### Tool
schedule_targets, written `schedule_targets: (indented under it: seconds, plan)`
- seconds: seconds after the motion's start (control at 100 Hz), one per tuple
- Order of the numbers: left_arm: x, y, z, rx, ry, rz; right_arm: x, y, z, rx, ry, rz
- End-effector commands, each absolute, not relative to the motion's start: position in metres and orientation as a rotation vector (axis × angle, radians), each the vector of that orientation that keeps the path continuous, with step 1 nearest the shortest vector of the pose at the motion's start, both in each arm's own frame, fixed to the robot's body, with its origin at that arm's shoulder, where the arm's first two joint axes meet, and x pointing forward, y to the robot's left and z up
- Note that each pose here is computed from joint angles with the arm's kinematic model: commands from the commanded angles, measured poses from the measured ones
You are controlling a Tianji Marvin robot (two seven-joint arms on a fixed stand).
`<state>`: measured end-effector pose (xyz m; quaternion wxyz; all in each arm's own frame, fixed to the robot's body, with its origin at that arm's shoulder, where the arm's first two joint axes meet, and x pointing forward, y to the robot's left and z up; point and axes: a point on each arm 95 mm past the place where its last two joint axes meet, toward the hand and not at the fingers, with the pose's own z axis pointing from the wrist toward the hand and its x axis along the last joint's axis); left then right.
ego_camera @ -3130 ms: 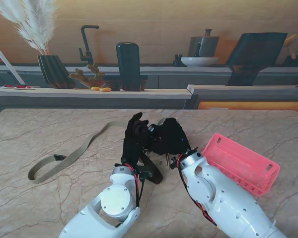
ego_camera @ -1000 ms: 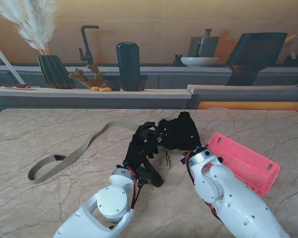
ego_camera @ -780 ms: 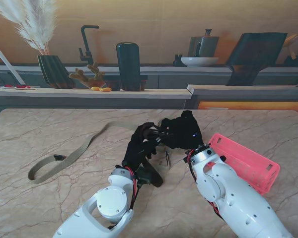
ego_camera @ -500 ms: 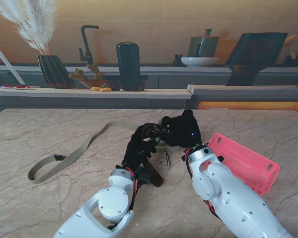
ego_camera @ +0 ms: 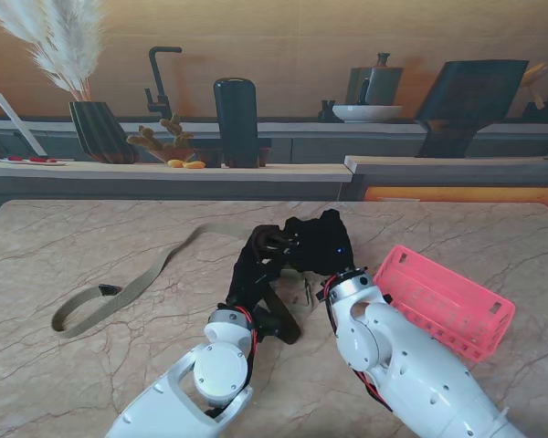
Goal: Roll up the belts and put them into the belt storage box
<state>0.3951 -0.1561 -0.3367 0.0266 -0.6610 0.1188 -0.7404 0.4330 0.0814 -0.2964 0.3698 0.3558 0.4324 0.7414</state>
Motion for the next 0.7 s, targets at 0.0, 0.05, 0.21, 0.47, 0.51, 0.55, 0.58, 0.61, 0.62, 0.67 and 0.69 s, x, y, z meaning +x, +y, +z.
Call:
schedule_targets:
  seconds: [0.0, 0.05, 0.21, 0.47, 0.51, 0.55, 0.58, 0.61, 0.62, 0.67, 0.69]
  plan:
    - [0.393, -0.166, -0.333, -2.065, 0.335, -2.306, 0.423, 0.101, -0.297, 0.911, 1.133, 1.969]
    - [0.393, -0.165, -0.332, -2.067, 0.315, -2.313, 0.422, 0.103, -0.298, 0.909, 1.139, 1.976]
    - [0.392, -0.166, -0.331, -2.079, 0.277, -2.332, 0.421, 0.107, -0.3, 0.92, 1.147, 1.99]
    - [0.391, -0.169, -0.327, -2.107, 0.212, -2.339, 0.418, 0.115, -0.306, 0.952, 1.174, 2.017]
    - [0.391, -0.169, -0.326, -2.111, 0.189, -2.341, 0.417, 0.115, -0.307, 0.954, 1.18, 2.015]
    - [0.39, -0.168, -0.325, -2.115, 0.167, -2.344, 0.415, 0.114, -0.307, 0.961, 1.181, 2.014]
    - [0.39, -0.167, -0.324, -2.119, 0.152, -2.347, 0.414, 0.113, -0.308, 0.969, 1.181, 2.013]
    - [0.389, -0.166, -0.323, -2.123, 0.14, -2.348, 0.412, 0.112, -0.308, 0.979, 1.181, 2.01]
    - [0.389, -0.166, -0.322, -2.125, 0.137, -2.348, 0.412, 0.111, -0.308, 0.982, 1.181, 2.008]
    - [0.389, -0.164, -0.321, -2.131, 0.125, -2.349, 0.409, 0.107, -0.309, 1.001, 1.184, 1.995]
    - [0.389, -0.163, -0.321, -2.134, 0.121, -2.35, 0.408, 0.105, -0.309, 1.011, 1.19, 1.988]
